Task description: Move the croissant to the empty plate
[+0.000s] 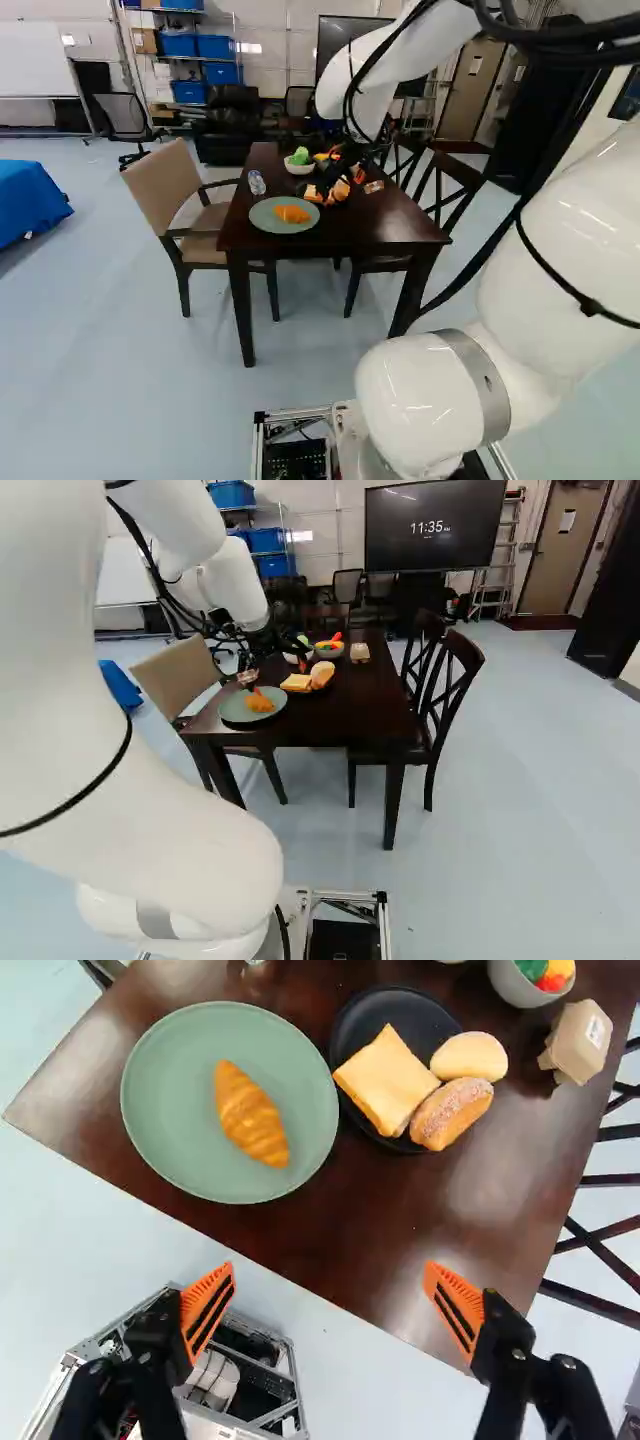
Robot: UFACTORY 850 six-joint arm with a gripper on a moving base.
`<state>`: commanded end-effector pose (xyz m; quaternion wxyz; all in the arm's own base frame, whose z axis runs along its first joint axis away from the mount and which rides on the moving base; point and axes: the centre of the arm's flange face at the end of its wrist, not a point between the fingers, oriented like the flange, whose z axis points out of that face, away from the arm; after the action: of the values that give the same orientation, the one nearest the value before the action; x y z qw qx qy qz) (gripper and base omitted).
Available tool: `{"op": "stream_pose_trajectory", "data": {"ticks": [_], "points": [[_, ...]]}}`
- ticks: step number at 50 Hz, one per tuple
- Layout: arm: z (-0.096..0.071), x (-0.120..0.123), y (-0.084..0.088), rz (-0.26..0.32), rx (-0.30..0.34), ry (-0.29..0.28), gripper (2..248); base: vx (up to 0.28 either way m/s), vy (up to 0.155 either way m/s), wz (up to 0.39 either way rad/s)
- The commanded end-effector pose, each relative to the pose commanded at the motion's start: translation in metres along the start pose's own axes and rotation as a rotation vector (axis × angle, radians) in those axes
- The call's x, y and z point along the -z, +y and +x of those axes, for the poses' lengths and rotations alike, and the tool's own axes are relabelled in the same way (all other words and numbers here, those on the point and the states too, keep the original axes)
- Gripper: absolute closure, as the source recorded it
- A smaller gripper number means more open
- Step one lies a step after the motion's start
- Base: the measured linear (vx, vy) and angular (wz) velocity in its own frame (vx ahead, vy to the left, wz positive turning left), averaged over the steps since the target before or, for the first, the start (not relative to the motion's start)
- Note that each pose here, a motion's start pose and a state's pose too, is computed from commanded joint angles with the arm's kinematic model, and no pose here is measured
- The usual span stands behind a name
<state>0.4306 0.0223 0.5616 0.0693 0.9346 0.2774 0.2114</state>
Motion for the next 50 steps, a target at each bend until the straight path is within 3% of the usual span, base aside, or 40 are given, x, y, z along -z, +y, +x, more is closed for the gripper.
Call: {"op": "stream_pose_trajectory", "data": {"ticks": [37,50], "points": [[-0.074,0.020,0.022,-0.061,-0.133,-0.023,3,0.000,0.000,0.000],[-0.074,0.019,0.022,-0.062,-0.134,-0.021,3,0.000,0.000,0.000]]}}
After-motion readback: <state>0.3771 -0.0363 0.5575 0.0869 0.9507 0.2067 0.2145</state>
